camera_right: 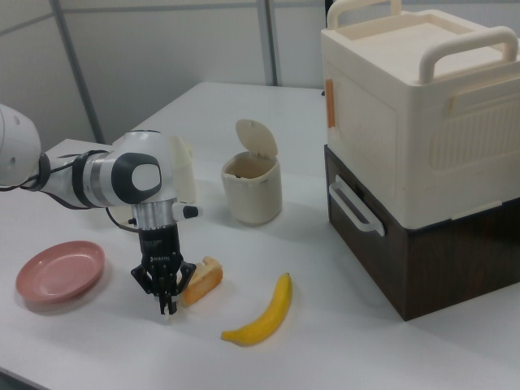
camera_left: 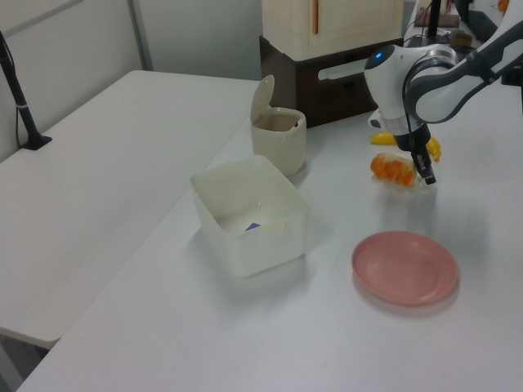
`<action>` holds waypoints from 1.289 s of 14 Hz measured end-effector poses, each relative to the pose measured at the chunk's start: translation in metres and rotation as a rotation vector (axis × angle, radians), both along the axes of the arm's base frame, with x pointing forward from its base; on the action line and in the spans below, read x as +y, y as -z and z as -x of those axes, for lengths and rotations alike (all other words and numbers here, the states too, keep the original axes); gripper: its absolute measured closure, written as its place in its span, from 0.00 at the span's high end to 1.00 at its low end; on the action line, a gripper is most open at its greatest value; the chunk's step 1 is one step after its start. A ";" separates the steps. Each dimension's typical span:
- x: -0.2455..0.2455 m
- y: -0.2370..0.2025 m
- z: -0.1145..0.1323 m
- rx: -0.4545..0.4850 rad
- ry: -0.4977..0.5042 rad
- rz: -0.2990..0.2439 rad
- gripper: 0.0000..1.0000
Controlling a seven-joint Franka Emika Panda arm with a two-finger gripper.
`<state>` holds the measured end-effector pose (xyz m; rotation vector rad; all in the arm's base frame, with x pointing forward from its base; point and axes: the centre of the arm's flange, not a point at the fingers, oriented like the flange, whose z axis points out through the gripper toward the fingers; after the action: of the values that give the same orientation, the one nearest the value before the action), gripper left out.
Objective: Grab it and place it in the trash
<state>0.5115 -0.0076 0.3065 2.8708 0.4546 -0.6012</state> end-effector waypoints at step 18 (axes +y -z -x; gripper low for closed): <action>-0.029 -0.199 -0.117 -0.533 0.275 -0.138 0.13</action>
<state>0.6289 -0.0363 0.5059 3.0762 0.0181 0.1824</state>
